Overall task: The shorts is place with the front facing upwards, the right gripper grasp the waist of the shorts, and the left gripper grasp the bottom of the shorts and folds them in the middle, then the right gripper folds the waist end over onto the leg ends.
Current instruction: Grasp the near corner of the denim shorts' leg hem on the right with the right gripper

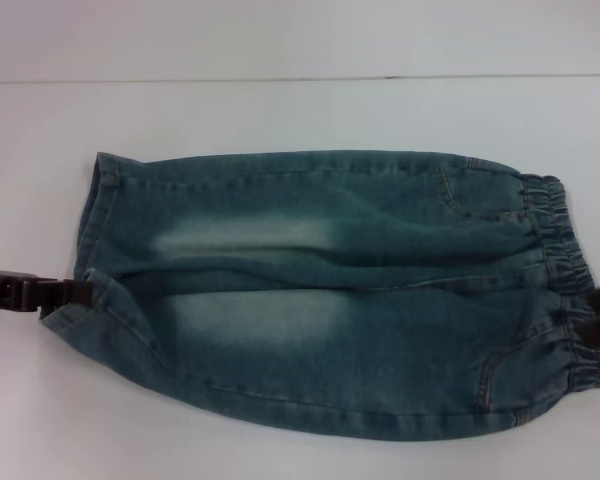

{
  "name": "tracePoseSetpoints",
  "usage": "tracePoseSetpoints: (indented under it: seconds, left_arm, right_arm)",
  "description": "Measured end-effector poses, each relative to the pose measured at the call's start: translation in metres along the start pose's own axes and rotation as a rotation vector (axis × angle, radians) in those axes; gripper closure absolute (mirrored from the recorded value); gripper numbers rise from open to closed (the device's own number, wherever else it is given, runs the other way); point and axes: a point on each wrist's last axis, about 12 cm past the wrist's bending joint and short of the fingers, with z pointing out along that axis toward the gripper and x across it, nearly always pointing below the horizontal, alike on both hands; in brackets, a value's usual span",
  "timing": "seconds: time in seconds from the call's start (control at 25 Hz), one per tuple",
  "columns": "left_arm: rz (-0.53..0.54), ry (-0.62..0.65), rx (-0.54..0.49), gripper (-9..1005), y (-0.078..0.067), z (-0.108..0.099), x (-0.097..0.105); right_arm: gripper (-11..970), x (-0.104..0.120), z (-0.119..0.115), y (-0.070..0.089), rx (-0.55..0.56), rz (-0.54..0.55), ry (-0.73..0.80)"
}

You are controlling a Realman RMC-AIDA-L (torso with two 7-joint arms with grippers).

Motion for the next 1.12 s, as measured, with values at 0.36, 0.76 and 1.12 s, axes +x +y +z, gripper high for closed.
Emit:
tracePoseSetpoints:
  seconds: [0.36,0.76,1.12]
  left_arm:
    - [0.001,-0.002,0.002,951,0.000,0.001,0.000]
    - [-0.009,-0.001,0.012,951,-0.001,0.005,0.002]
    - [-0.014,0.001,0.016,950,-0.001,0.006,0.004]
  right_arm:
    - [170,-0.005,0.018,-0.004,0.075,0.034,0.226]
    - [171,-0.002,0.025,-0.012,0.145,0.054,0.345]
    - [172,-0.001,0.037,-0.016,0.170,0.048,0.386]
